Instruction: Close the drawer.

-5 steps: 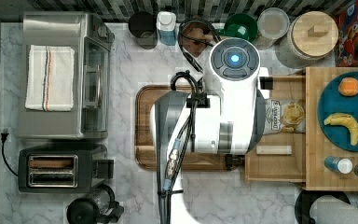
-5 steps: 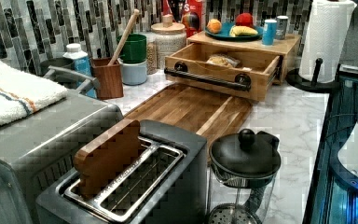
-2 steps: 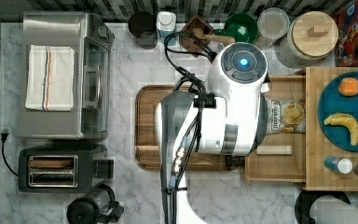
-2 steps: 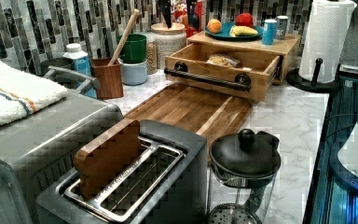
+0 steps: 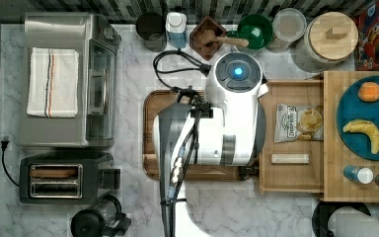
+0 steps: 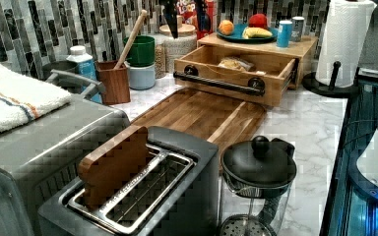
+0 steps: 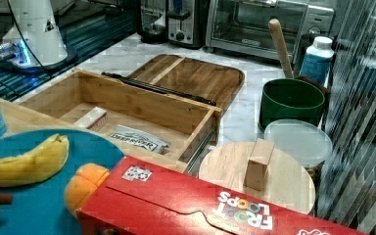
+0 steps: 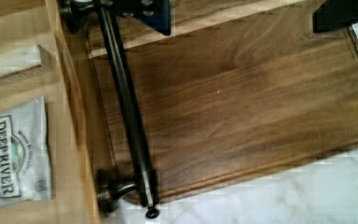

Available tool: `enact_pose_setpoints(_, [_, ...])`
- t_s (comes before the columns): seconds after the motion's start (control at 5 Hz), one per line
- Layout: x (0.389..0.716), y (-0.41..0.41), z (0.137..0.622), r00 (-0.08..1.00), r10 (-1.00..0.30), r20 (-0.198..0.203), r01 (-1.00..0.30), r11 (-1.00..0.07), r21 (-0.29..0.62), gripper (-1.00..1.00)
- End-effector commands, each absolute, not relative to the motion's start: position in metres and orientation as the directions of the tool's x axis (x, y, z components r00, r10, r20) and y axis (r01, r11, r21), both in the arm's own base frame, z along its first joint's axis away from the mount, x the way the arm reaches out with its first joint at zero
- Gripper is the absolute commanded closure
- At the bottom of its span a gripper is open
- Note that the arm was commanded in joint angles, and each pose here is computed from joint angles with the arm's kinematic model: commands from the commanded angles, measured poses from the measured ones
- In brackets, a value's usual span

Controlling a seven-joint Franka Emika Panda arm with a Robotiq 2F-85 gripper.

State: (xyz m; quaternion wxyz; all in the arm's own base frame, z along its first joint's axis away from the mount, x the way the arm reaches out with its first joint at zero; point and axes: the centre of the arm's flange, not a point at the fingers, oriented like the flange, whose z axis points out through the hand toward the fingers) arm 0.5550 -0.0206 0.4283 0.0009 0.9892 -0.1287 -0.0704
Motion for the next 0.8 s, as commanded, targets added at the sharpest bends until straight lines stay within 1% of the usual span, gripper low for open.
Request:
enact_pose_setpoints(0.2, [0.522,0.047,0.404,0.998,0.051,-0.034,0.052,-0.999,0.008,1.00])
enact_pose_setpoints(0.4, [0.520,0.039,0.383,0.995,0.087,-0.046,0.089,-0.996,0.030,1.00])
enact_pose_setpoints(0.8, [0.516,0.022,0.325,0.993,0.120,0.010,0.119,-0.989,0.086,1.00])
